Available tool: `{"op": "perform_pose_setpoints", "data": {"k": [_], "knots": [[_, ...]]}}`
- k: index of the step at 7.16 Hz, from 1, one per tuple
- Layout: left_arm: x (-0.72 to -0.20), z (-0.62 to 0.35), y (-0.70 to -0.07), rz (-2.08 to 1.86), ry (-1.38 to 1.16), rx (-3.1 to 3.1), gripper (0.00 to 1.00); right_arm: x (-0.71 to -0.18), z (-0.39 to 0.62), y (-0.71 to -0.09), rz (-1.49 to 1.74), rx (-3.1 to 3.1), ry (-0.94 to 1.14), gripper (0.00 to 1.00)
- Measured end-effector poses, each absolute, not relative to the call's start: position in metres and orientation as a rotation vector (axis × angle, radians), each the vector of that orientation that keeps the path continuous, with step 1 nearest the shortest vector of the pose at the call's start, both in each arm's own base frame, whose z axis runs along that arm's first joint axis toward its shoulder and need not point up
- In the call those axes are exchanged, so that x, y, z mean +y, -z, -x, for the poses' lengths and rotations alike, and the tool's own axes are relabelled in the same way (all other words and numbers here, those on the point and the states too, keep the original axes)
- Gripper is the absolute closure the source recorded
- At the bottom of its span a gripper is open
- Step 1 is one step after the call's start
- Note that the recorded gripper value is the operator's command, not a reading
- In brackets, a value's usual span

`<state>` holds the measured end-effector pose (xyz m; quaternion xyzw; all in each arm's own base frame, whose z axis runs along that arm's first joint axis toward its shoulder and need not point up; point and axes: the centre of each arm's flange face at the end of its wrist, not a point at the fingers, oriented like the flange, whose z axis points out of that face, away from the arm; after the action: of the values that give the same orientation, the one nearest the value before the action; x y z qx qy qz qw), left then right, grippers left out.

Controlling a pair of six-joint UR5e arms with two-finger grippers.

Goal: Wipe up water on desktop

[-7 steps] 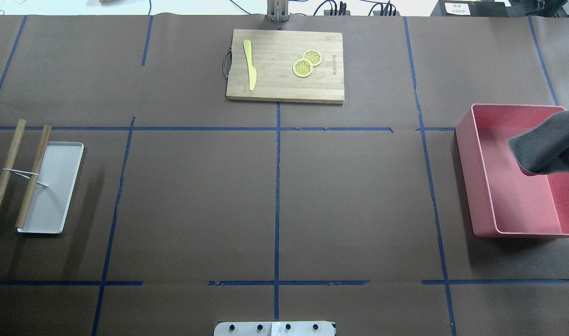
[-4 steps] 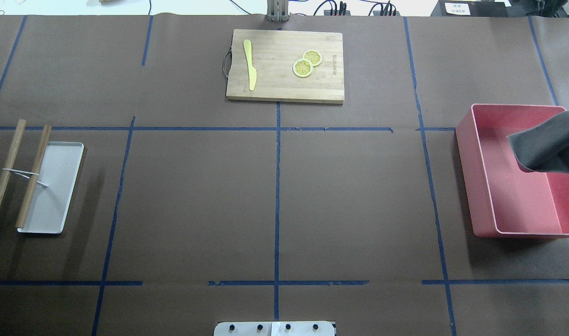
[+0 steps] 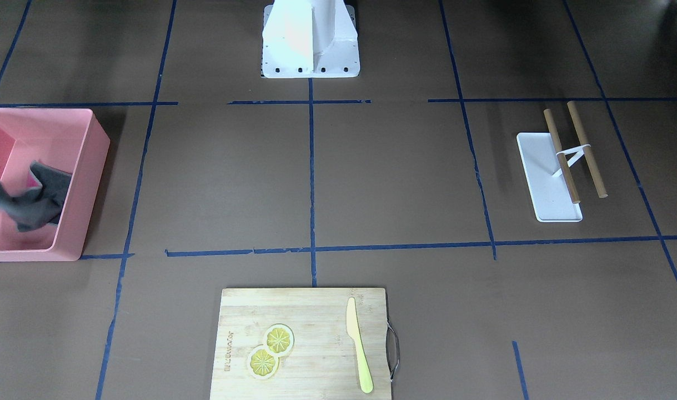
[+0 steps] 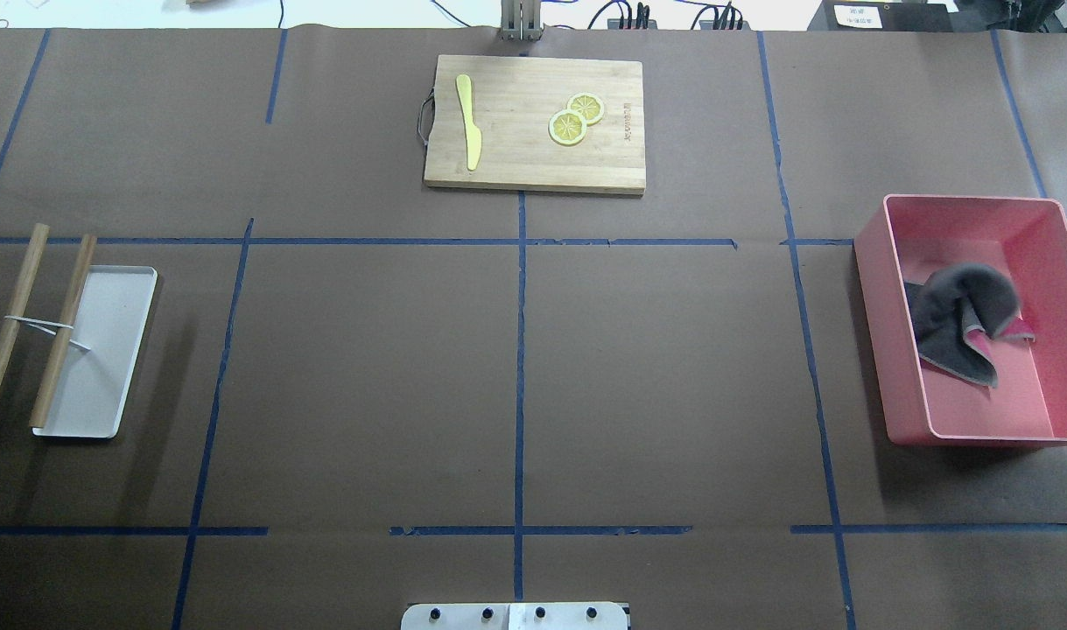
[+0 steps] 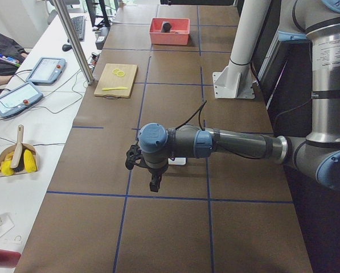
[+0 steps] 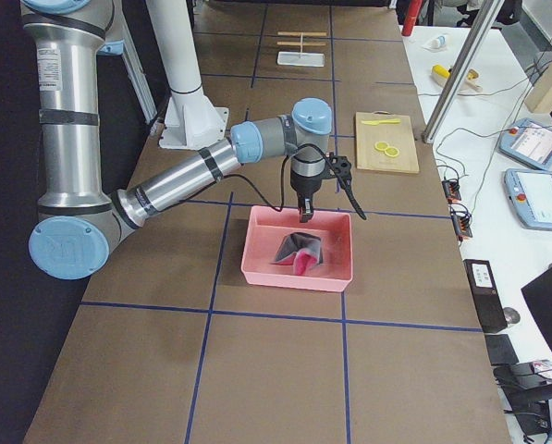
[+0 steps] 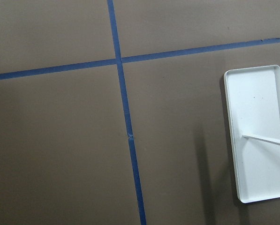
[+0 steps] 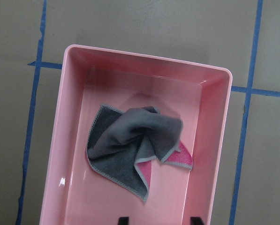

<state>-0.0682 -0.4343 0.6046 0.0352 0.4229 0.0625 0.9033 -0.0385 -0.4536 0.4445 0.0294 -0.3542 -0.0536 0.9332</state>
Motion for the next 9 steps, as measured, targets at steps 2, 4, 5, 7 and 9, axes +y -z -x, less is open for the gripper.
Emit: {"op": "perform_pose_setpoints", "data": {"k": [2, 4, 5, 7, 9], "knots": [[-0.432, 0.068, -0.607, -0.058, -0.106, 0.873, 0.00, -0.450, 0.032, -0.456, -0.049, -0.720, 0.103, 0.00], [-0.432, 0.068, -0.612, -0.049, -0.100, 0.875, 0.00, -0.449, 0.011, -0.480, -0.039, -0.710, 0.100, 0.00], [-0.432, 0.068, -0.610, -0.054, -0.103, 0.874, 0.00, -0.449, -0.003, -0.499, -0.028, -0.707, 0.099, 0.00], [-0.429, 0.069, -0.617, -0.040, -0.099, 0.867, 0.00, -0.433, -0.034, -0.542, -0.013, -0.710, 0.110, 0.00], [-0.416, 0.071, -0.638, 0.008, -0.077, 0.831, 0.00, -0.403, -0.052, -0.585, -0.019, -0.712, 0.105, 0.00]]}}
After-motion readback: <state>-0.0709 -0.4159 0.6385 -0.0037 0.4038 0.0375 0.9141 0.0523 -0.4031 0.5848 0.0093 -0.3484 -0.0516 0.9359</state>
